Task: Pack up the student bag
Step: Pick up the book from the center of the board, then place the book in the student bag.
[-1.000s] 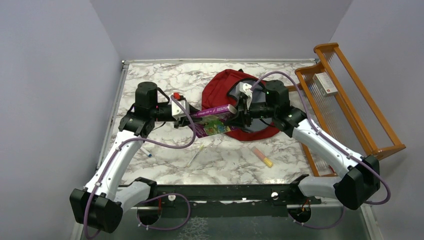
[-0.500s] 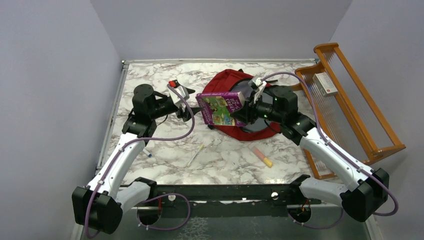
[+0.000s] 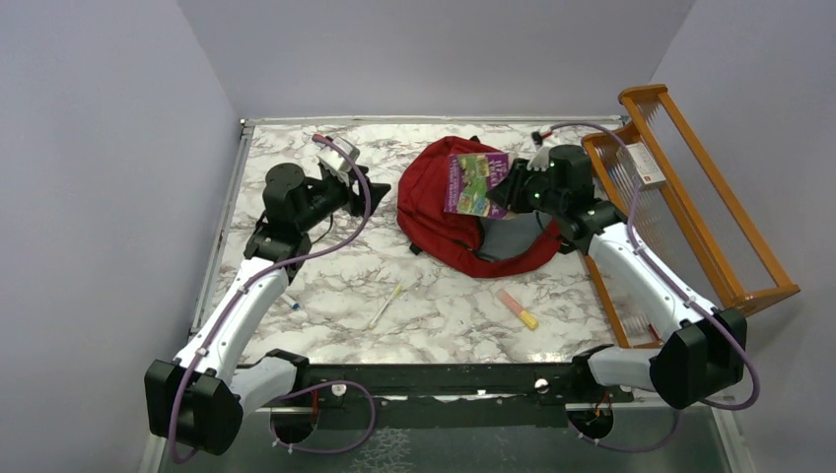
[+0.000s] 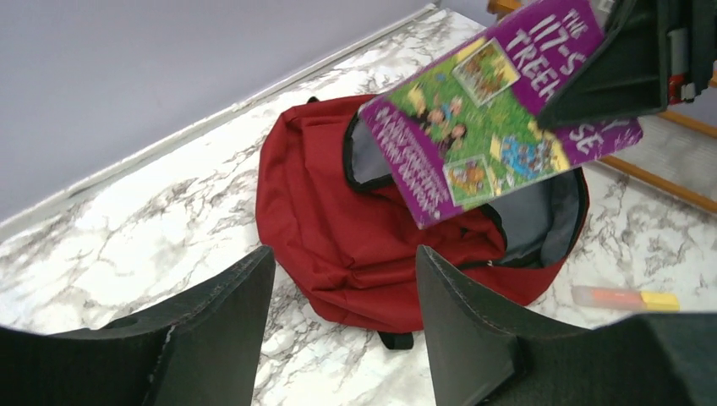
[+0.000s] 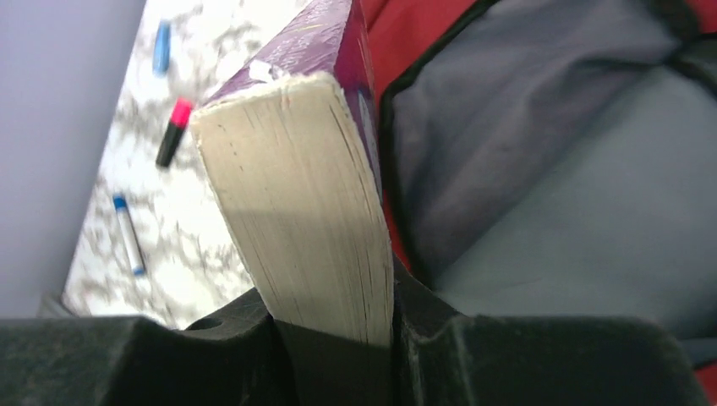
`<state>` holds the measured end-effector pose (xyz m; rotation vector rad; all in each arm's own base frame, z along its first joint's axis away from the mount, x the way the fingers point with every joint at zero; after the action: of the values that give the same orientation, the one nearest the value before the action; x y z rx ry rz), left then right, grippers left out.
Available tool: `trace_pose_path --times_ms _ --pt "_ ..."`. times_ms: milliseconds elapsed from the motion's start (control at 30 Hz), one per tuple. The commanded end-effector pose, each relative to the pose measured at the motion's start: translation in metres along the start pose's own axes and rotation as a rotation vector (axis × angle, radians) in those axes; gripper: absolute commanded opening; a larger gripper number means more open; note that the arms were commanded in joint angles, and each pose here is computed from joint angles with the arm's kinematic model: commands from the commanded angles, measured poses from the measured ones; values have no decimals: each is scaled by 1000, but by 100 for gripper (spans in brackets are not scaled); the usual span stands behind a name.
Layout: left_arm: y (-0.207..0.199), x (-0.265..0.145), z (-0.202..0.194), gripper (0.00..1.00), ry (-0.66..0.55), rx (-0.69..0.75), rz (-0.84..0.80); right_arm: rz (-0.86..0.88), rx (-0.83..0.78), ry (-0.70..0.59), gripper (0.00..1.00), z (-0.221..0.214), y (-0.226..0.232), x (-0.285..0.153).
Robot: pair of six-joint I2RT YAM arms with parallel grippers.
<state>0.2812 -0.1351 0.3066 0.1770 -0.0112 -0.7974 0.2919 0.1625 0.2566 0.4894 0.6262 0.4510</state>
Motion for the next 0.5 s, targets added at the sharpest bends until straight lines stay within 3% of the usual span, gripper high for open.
trace_pose_path --times_ms 0,133,467 --pt "7 7 14 62 -17 -98 102 73 153 -191 0 67 9 -19" --pt "10 18 21 64 -9 -88 197 33 236 -305 0 96 0 -32" --pt "-30 103 24 68 130 -86 117 -133 297 -728 1 134 6 -119"
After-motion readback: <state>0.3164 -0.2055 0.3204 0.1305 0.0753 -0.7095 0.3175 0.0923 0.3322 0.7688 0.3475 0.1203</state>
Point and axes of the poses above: each gripper's point midway between its finger pads, its own x axis out along the fingers, its own y axis along the line the jaws close on, z = x × y, the point moved 7 cm from there along -x, back along the fingers, and after that the axes turned 10 degrees about x, right-handed, at the moved point
